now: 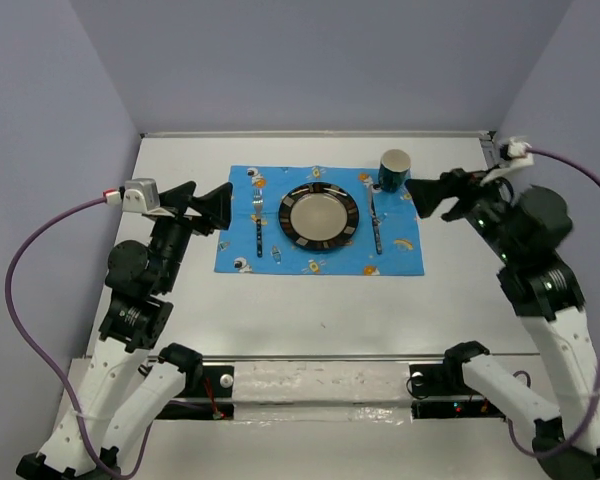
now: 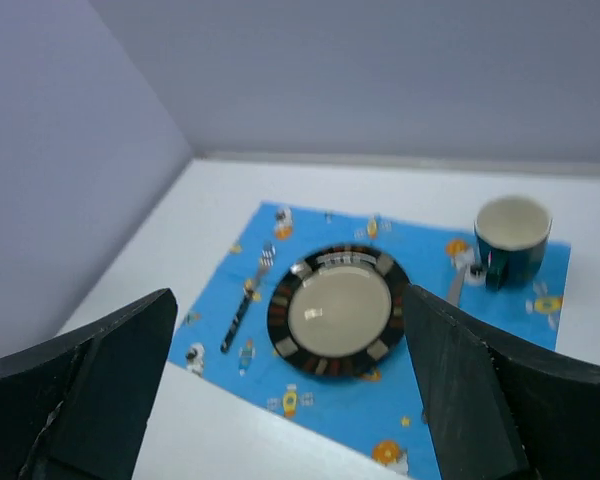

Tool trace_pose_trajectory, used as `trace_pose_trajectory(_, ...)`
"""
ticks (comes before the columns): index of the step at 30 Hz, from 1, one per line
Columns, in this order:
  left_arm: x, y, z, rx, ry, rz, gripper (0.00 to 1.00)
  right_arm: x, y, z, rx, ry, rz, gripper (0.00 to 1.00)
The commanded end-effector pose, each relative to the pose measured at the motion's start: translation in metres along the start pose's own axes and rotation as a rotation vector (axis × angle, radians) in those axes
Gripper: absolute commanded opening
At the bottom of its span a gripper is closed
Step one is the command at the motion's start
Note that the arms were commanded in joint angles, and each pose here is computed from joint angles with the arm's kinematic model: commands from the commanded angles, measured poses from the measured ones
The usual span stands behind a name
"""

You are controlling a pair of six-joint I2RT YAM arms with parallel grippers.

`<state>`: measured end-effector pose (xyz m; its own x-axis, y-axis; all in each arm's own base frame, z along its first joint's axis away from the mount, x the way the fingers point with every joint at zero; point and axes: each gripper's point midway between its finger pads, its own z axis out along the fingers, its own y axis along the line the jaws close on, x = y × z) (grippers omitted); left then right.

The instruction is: Set the dinner table for one person

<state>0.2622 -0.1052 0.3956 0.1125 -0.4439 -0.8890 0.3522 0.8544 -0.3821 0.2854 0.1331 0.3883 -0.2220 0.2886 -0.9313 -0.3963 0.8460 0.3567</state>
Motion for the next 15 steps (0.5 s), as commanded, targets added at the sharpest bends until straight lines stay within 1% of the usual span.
trace_pose_trajectory(1,-0.034,-0.005,-0.003,-0.007,-0.089,-0.001,0.99,-0.045,0.021,-0.059,-0.055,-0.254,-0.082,1.00)
trace_pose_trajectory(2,-0.035,-0.005,-0.004,-0.004,-0.089,0.001,0.99,-0.044,0.015,-0.056,-0.032,-0.262,-0.074,1.00)
trace_pose_trajectory(3,-0.039,-0.007,-0.006,-0.002,-0.100,-0.002,0.99,-0.055,0.011,-0.076,0.005,-0.345,-0.063,1.00)
trace_pose_trajectory(4,-0.040,-0.007,-0.007,-0.002,-0.100,-0.002,0.99,-0.062,0.010,-0.084,0.013,-0.401,-0.059,1.00)
trace_pose_trajectory(5,-0.040,-0.007,-0.008,-0.003,-0.097,-0.002,0.99,-0.051,-0.003,-0.082,0.057,-0.404,-0.046,1.00)
trace_pose_trajectory(7,-0.043,-0.006,-0.010,-0.009,-0.104,-0.001,0.99,-0.052,-0.014,-0.092,0.113,-0.458,-0.018,1.00)
trace_pose_trajectory(10,-0.045,-0.006,-0.011,-0.009,-0.107,0.008,0.99,-0.048,-0.018,-0.093,0.125,-0.457,-0.017,1.00)
trace_pose_trajectory(15,-0.049,-0.009,-0.010,-0.001,-0.111,0.009,0.99,-0.052,-0.010,-0.090,0.091,-0.450,-0.005,1.00)
